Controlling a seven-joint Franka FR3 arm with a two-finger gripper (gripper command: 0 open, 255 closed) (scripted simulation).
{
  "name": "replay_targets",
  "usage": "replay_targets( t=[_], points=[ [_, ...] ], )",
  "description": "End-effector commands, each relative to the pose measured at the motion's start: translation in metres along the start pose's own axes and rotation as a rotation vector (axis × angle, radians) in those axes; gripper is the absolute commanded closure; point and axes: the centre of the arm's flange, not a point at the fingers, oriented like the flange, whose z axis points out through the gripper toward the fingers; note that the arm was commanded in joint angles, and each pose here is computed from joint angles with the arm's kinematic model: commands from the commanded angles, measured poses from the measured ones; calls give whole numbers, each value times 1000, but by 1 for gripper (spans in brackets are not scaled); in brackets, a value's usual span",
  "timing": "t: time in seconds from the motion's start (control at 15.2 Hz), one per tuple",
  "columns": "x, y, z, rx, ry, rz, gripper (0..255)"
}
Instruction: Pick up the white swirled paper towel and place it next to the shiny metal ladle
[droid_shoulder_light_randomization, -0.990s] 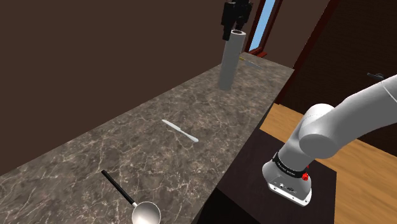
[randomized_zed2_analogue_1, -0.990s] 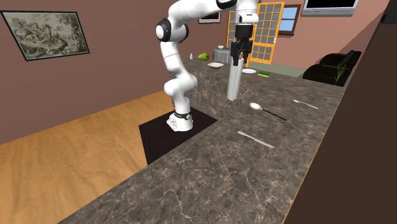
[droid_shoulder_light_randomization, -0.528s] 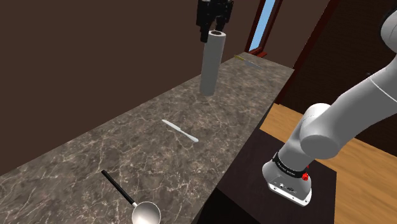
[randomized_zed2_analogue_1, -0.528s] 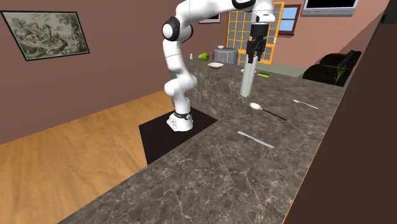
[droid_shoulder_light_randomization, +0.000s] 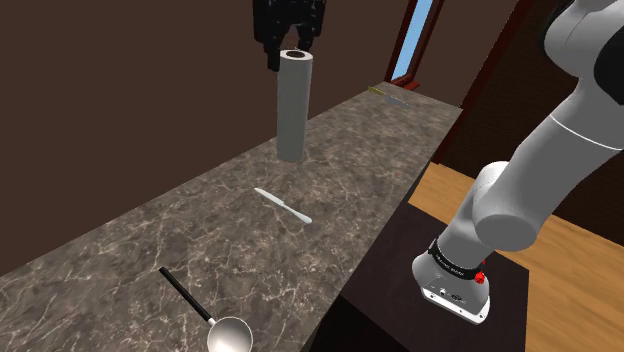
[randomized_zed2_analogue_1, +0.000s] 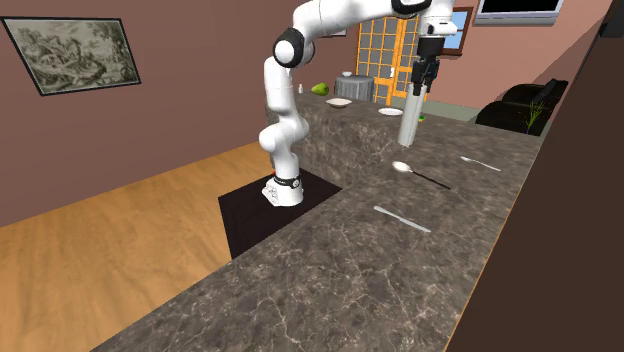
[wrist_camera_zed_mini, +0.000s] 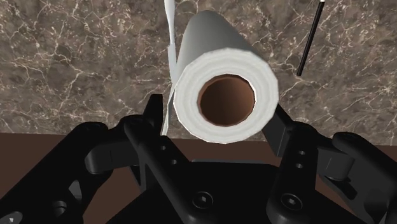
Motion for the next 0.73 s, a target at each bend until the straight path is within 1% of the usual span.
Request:
replay_targets(
  t=[0.0, 0.13, 0.66],
  points=[
    [10, -28, -3, 2, 0, 3, 255],
    [16, -49, -3, 2, 0, 3, 255],
    [15, -50, 39, 2, 0, 3, 255]
  ],
)
